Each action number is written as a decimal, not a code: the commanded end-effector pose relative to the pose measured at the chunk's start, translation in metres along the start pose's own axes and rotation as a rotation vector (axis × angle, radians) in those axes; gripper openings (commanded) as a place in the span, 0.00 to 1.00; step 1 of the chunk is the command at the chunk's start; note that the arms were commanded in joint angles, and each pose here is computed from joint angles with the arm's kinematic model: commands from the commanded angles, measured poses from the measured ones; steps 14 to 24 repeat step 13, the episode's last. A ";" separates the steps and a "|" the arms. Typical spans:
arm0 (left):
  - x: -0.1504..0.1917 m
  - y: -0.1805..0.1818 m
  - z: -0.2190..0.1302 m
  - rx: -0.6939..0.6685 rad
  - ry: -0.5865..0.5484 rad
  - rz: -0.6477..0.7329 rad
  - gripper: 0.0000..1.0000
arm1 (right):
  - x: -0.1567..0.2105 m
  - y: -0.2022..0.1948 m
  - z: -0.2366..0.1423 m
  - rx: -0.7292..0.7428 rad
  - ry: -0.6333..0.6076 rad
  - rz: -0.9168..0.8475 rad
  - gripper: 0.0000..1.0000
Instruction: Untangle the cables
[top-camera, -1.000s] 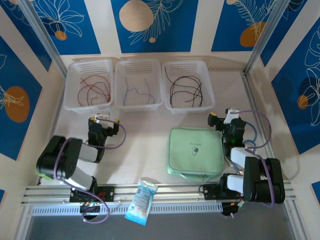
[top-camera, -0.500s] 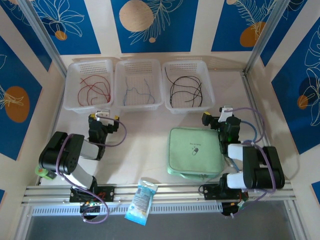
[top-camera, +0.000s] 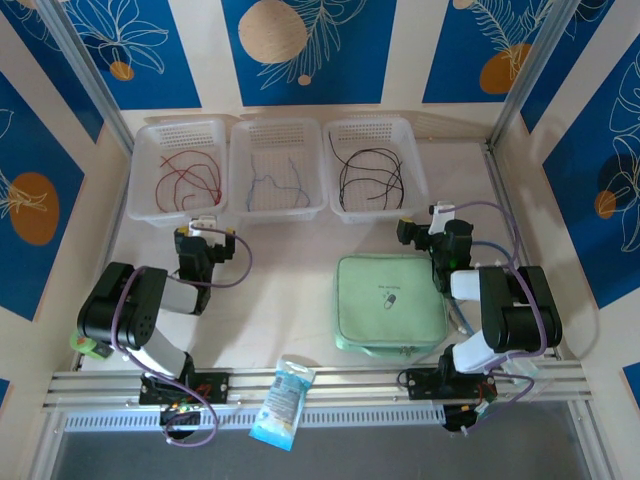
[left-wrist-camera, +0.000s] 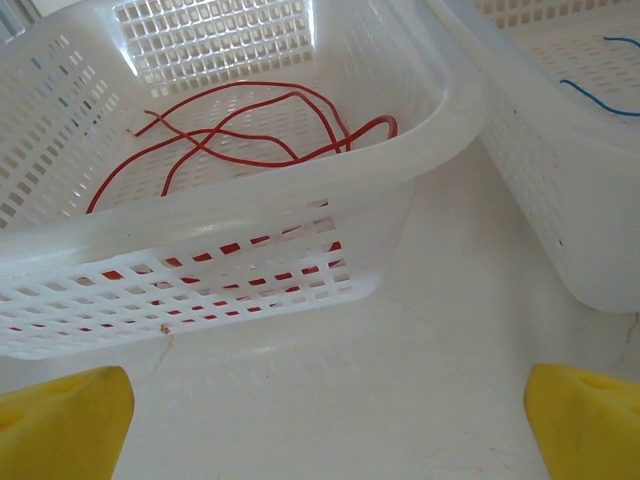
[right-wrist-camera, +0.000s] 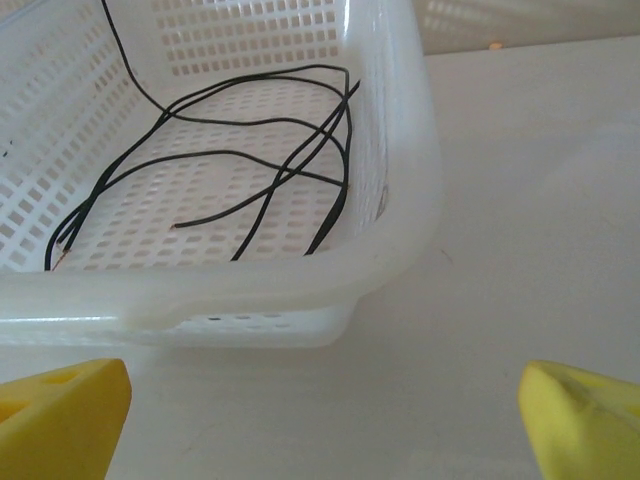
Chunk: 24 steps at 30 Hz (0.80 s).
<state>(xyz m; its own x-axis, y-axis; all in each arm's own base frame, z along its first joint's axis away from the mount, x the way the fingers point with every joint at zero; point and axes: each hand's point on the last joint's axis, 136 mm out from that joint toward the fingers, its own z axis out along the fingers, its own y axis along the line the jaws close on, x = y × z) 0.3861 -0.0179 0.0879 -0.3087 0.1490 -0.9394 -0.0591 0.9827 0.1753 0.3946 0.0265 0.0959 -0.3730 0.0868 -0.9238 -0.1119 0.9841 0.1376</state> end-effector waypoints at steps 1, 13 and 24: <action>-0.010 0.009 0.002 -0.034 -0.019 -0.029 0.99 | 0.001 0.002 0.003 -0.009 0.013 -0.015 0.99; -0.010 0.010 0.000 -0.035 -0.027 -0.030 0.99 | 0.000 0.002 0.002 -0.009 0.009 -0.017 0.99; -0.010 0.010 0.000 -0.035 -0.027 -0.030 0.99 | 0.000 0.002 0.002 -0.009 0.009 -0.017 0.99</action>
